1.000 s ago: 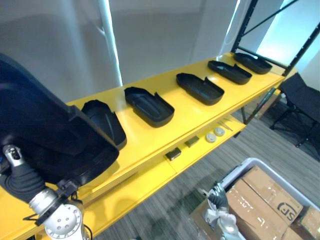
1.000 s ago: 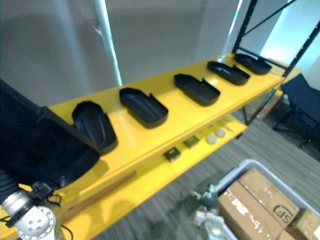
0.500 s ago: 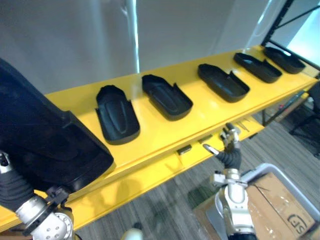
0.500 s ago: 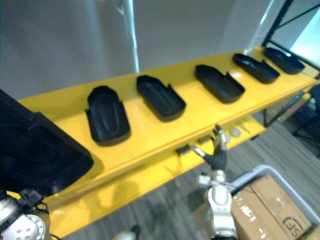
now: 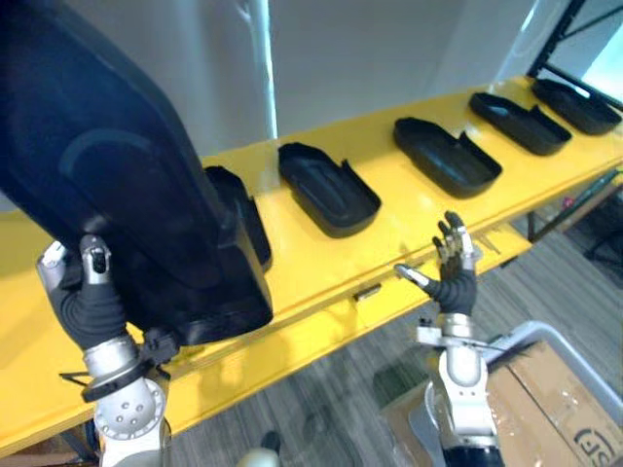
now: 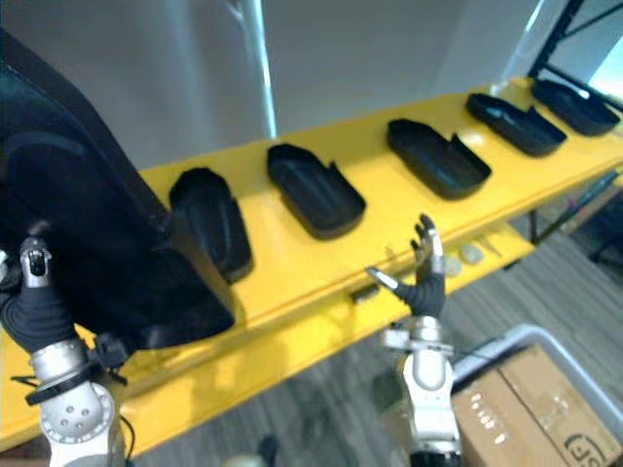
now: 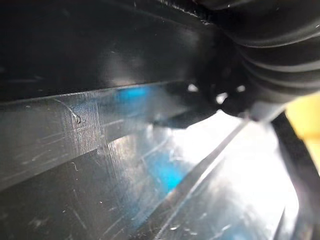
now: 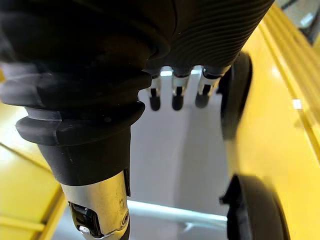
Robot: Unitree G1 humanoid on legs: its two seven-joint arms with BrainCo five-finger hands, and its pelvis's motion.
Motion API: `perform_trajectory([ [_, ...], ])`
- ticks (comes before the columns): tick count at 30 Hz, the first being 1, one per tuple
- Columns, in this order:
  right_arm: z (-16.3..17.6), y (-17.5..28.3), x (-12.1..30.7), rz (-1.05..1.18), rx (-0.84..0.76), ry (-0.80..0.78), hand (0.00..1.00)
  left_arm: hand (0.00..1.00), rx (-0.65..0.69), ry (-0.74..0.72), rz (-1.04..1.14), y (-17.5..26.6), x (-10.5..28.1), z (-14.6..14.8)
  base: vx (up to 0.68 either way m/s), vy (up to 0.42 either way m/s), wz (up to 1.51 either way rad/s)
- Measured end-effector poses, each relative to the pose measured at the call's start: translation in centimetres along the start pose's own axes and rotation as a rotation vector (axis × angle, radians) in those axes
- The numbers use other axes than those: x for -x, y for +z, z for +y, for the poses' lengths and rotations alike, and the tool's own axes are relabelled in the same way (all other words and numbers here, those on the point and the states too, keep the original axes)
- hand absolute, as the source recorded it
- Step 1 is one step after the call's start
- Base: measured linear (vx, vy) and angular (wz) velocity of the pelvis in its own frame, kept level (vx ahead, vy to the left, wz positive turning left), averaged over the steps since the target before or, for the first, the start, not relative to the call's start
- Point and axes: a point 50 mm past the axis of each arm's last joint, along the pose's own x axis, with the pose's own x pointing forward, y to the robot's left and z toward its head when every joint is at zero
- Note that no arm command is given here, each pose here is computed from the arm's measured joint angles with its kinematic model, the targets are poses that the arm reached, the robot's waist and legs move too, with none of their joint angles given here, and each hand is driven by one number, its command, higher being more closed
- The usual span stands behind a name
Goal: Walk over and take plastic housings, then place them on the shelf
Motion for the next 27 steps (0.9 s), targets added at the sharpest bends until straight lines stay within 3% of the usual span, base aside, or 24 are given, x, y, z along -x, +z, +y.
perform_trajectory([
  [5,-0.2,1.6,-0.4,-0.085,0.008,0.011,0.00,1.00,0.050,-0.047,0.004,0.2,0.3,-1.1,-0.11,-0.088,0.44],
  [18,0.6,2.8,-1.9,-0.160,0.033,0.019,0.00,1.00,0.018,-0.081,-0.092,0.1,-1.8,-1.4,0.02,0.075,0.08],
  [27,-0.3,3.9,-3.3,-0.222,0.108,0.010,0.00,1.00,0.032,-0.053,-0.030,-1.3,-1.8,-1.7,0.10,-0.135,0.06],
])
